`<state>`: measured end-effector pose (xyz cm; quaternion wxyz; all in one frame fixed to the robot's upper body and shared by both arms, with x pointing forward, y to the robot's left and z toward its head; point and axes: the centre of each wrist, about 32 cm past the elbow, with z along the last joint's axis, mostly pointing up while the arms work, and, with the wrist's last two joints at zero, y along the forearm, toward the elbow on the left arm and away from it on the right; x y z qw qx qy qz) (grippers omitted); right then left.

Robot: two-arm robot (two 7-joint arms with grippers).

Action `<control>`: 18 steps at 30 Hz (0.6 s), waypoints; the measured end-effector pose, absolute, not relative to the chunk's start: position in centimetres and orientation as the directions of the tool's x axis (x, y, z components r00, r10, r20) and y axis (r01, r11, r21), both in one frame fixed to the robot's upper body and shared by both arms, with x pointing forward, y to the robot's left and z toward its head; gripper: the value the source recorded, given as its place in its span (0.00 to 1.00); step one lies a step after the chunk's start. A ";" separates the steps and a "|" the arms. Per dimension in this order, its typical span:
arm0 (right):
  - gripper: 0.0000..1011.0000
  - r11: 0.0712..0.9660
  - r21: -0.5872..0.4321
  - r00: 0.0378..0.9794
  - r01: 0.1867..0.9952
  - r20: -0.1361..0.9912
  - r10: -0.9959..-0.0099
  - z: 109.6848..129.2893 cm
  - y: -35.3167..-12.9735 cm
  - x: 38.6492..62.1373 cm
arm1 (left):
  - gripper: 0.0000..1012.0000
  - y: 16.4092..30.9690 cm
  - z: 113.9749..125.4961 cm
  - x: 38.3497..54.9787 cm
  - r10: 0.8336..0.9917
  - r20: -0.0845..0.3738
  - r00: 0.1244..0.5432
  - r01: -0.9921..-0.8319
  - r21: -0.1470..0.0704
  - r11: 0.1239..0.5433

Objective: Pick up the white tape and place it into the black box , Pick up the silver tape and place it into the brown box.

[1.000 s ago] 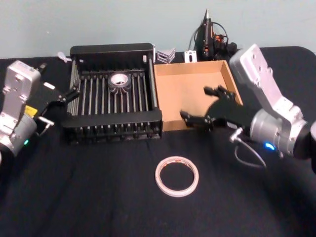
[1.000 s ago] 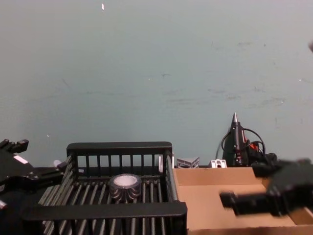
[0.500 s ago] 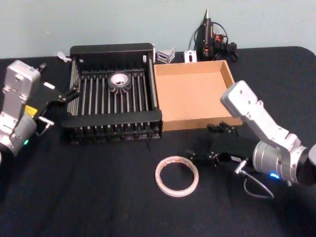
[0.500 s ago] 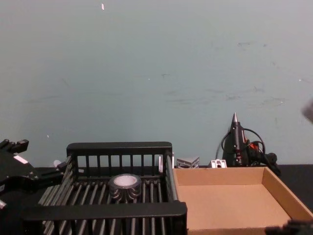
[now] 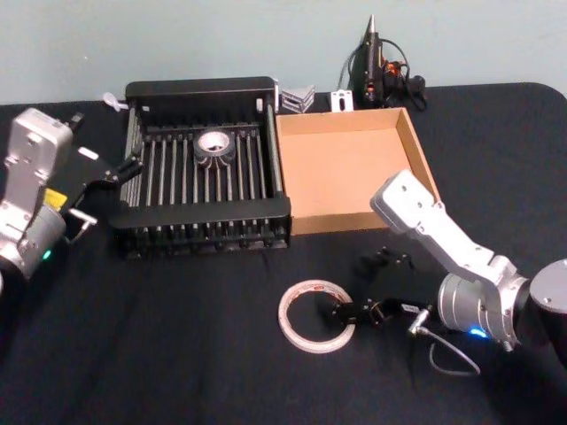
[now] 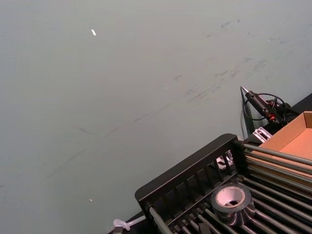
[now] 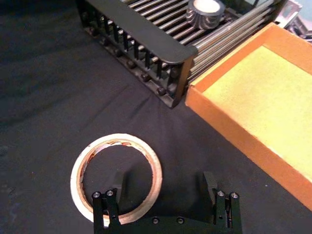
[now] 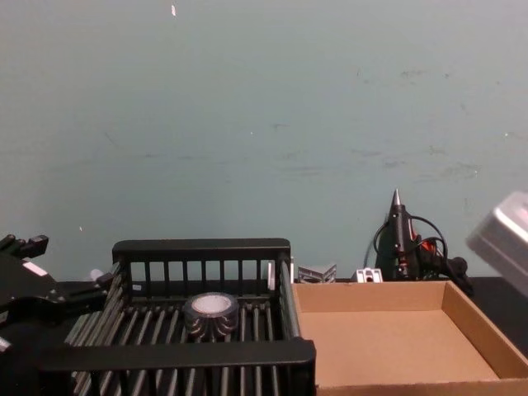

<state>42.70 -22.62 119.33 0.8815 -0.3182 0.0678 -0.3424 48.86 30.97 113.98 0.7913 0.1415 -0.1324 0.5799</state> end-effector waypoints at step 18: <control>0.99 0.566 -0.635 0.774 0.526 0.083 -0.628 118.3 -21.6 42.8 | 0.99 31.0 114.0 48.9 0.880 0.374 0.292 -0.955 0.070 0.287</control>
